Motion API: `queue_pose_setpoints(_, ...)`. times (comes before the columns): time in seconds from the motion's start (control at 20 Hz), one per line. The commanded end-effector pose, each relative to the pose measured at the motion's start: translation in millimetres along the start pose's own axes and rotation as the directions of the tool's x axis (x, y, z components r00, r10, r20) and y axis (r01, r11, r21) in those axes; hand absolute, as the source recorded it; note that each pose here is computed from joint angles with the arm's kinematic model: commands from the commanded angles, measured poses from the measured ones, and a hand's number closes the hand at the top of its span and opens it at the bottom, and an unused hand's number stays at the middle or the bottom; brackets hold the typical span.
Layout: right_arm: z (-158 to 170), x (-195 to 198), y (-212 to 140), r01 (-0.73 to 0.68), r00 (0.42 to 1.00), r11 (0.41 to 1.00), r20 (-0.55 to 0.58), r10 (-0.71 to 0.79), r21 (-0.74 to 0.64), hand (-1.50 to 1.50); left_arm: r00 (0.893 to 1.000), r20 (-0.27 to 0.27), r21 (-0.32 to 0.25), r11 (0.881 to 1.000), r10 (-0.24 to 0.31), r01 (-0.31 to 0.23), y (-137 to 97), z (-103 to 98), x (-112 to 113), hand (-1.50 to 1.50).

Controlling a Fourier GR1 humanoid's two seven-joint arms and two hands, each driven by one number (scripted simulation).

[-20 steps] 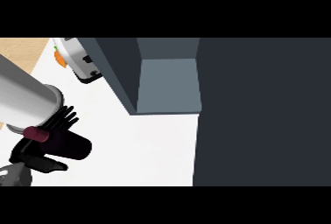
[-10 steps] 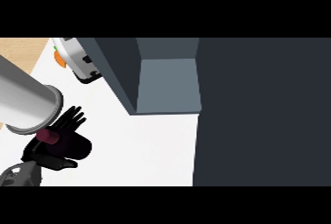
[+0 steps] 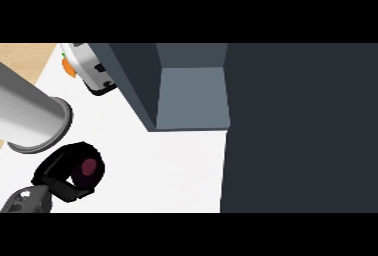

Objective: Pick up the wine, place it into the cabinet and close the cabinet

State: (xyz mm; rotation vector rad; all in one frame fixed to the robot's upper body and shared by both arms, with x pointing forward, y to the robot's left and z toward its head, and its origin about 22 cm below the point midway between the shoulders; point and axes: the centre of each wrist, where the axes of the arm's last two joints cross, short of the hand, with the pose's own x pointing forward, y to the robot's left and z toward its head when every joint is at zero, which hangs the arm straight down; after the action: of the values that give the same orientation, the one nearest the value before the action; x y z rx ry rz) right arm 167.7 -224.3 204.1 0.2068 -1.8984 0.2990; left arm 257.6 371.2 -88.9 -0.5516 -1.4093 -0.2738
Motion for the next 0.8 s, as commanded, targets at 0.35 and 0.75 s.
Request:
queue_pose_setpoints(0.35,15,11,-2,0.024,0.999,1.0,0.042,-0.024,0.006,-1.5,0.96,0.239,0.302,0.951,-0.144,0.067,-43,-11,-30,1.5)
queue_pose_setpoints(0.75,25,22,0,0.027,0.999,1.0,0.03,-0.026,-0.007,-1.5,0.883,0.337,0.567,0.819,-0.326,0.086,-72,3,-20,1.5)
